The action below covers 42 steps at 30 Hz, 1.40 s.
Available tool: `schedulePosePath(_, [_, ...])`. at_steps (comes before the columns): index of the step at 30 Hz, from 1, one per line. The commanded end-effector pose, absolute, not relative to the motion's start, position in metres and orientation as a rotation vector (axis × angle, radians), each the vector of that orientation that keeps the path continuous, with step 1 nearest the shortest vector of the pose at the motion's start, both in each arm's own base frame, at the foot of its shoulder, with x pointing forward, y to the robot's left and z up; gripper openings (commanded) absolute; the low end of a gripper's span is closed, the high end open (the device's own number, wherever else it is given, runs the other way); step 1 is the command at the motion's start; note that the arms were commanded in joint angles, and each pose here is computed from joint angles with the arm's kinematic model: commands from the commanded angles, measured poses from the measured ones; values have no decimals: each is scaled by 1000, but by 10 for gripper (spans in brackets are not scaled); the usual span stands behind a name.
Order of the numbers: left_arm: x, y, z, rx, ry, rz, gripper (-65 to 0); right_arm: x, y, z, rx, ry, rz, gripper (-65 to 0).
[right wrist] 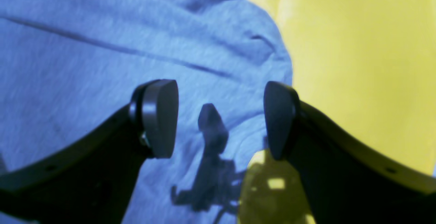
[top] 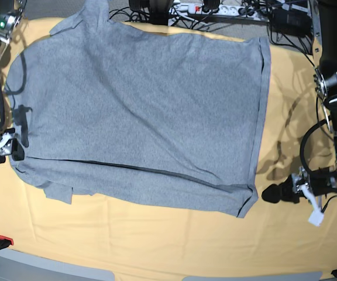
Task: Layout the t-shirt on the table in an organized manner, then fold the t-shirt properly
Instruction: 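Lift the held shirt corner with the right gripper and drag it outward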
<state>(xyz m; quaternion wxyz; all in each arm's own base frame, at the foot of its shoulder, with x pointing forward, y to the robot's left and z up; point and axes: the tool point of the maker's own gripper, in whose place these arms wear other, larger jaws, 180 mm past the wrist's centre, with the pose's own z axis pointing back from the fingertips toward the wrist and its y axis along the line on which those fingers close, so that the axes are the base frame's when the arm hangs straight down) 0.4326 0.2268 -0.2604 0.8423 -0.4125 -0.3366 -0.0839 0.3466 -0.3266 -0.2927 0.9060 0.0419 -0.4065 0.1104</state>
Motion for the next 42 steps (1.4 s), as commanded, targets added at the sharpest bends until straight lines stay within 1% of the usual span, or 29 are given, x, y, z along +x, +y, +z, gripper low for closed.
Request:
schedulePosePath(1, [439, 238, -233, -897, -798, -174, -231, 348, -331, -273, 54, -890, 249, -248])
schedulePosePath(4, [430, 246, -228, -972, -838, -128, -231, 327, -333, -274, 24, -878, 237, -248])
schedulePosePath(6, [423, 255, -236, -959, -823, -109, -233, 313, -332, -275, 39, -877, 221, -248])
schedulePosePath(14, [394, 279, -258, -878, -767, -96, -234, 249, -334, -288, 219, -875, 60, -248])
schedulePosePath(17, [388, 277, -261, -862, -757, -123, -234, 224, -330, -298, 286, -866, -3, -248])
schedulePosePath(26, [377, 267, -265, -844, -743, -182, -234, 162, -316, -338, 352, -747, -121, -248])
schedulePosePath(34, [377, 267, -264, -844, -743, -183, -234, 117, -322, -353, 329, -647, -175, -248])
schedulePosePath(39, [377, 267, -264, -845, -743, -183, -234, 89, -310, -356, 390, -599, -211, -248])
schedulePosePath(42, [377, 267, -264, -845, -743, -183, -234, 85, -302, -354, 436, -610, -231, -248])
